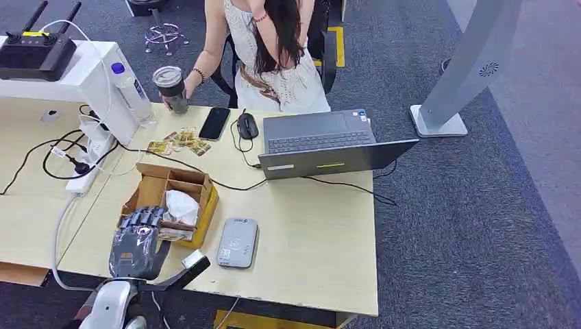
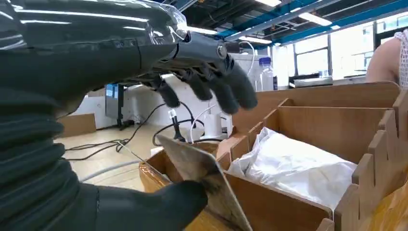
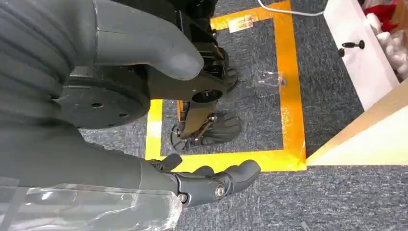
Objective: Pass the card to the sensor for recognition and then transmit it.
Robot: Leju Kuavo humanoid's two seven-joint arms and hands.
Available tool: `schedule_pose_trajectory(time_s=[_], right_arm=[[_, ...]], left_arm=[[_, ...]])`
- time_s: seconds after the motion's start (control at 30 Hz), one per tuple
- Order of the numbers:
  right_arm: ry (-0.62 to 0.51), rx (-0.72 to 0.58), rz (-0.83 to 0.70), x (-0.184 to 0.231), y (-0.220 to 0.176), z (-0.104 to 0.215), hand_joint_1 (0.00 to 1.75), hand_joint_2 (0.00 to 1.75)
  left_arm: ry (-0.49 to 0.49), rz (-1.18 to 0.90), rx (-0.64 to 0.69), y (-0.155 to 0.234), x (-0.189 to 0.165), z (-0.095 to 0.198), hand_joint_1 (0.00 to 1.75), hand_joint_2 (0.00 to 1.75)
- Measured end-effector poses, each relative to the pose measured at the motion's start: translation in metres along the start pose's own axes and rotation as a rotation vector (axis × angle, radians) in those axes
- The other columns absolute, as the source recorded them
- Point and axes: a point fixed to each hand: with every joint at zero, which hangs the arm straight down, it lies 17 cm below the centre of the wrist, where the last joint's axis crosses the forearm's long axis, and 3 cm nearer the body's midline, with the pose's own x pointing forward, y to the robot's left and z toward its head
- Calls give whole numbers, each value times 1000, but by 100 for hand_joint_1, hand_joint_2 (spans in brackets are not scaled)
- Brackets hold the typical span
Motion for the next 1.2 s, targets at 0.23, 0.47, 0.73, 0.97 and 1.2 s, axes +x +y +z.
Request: schedule_pose_trajectory(time_s=[0.23,0.47,0.73,0.97,1.2], right_arm=[[0,0,0,0,0,0,0,175],[0,0,0,0,0,0,0,175],[0,0,0,0,0,0,0,175],[0,0,0,0,0,0,0,175],[0,0,1,0,0,0,0,175]], left_arm=[[3,8,0,0,-1,0,175,175],[3,8,1,1,-1,-1,175,175],[3,7,1,1,-1,-1,175,175],[3,8,2,1,-1,-1,175,175],[3,11,1,1,-1,-1,175,175]])
